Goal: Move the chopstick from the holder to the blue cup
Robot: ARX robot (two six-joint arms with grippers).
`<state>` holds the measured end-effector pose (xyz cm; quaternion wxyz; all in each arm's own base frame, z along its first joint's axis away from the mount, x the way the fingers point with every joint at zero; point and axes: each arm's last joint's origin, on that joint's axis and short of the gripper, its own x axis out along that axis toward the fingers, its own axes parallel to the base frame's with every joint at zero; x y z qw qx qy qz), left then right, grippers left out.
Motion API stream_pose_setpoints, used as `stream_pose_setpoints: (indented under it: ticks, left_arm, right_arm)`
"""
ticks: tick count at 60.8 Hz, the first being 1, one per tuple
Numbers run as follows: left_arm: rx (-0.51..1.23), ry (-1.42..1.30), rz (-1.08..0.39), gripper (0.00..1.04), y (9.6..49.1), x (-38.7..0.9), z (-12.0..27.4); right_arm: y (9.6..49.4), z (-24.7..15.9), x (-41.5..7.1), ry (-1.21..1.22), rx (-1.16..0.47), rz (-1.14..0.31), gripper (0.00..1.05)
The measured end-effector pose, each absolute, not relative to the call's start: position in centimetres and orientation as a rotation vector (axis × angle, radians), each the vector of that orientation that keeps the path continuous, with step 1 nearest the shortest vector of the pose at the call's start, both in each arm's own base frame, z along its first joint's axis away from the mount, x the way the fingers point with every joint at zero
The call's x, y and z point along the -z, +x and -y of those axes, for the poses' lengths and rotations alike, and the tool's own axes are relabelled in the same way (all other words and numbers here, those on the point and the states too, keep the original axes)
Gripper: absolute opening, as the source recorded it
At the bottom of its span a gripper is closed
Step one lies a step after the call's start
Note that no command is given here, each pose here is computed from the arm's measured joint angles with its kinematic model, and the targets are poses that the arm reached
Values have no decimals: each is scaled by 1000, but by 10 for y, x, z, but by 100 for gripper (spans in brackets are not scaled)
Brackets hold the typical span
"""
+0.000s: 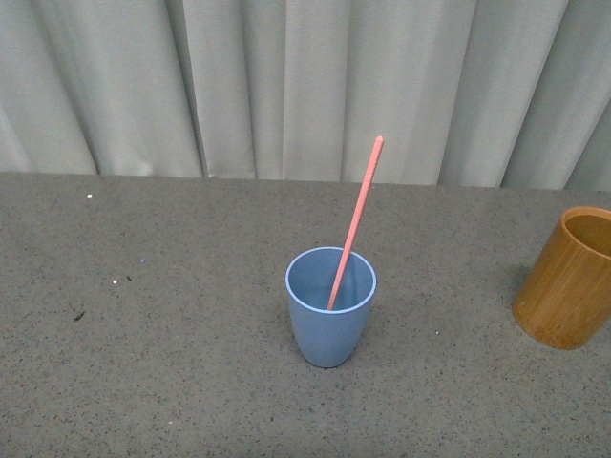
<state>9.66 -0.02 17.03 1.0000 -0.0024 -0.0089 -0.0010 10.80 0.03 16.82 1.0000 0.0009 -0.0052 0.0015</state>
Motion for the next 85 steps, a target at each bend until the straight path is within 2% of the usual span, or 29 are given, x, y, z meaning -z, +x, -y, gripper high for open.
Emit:
stream_pose_setpoints:
  ticks: [2, 7, 20, 23, 27, 45, 59, 64, 76, 85]
  left_arm:
    - [2, -5, 18, 98, 97, -170, 0]
    - [2, -5, 18, 98, 97, -170, 0]
    - [2, -5, 18, 98, 97, -170, 0]
    - [2, -5, 18, 98, 97, -170, 0]
    - [2, -5, 18, 98, 97, -170, 0]
    - [2, -5, 18, 98, 97, -170, 0]
    - [2, -5, 18, 98, 97, -170, 0]
    - [2, -5, 18, 98, 97, -170, 0]
    - [2, -5, 18, 98, 97, -170, 0]
    - [2, -5, 18, 98, 97, -170, 0]
  right_arm:
    - [108, 0, -168, 4, -2, 10, 76]
    - [104, 0, -165, 4, -2, -15, 62]
    - [98, 0, -165, 3, -3, 2, 23]
    - [98, 0, -165, 3, -3, 2, 11]
    - [98, 0, -165, 0, -3, 2, 0]
    - [98, 0, -165, 1, -3, 2, 1]
    - [98, 0, -165, 0, -3, 2, 42]
    - [98, 0, -165, 0, -3, 2, 62]
    - [98, 0, -165, 0, -3, 2, 95]
    - [98, 0, -165, 1, -3, 2, 95]
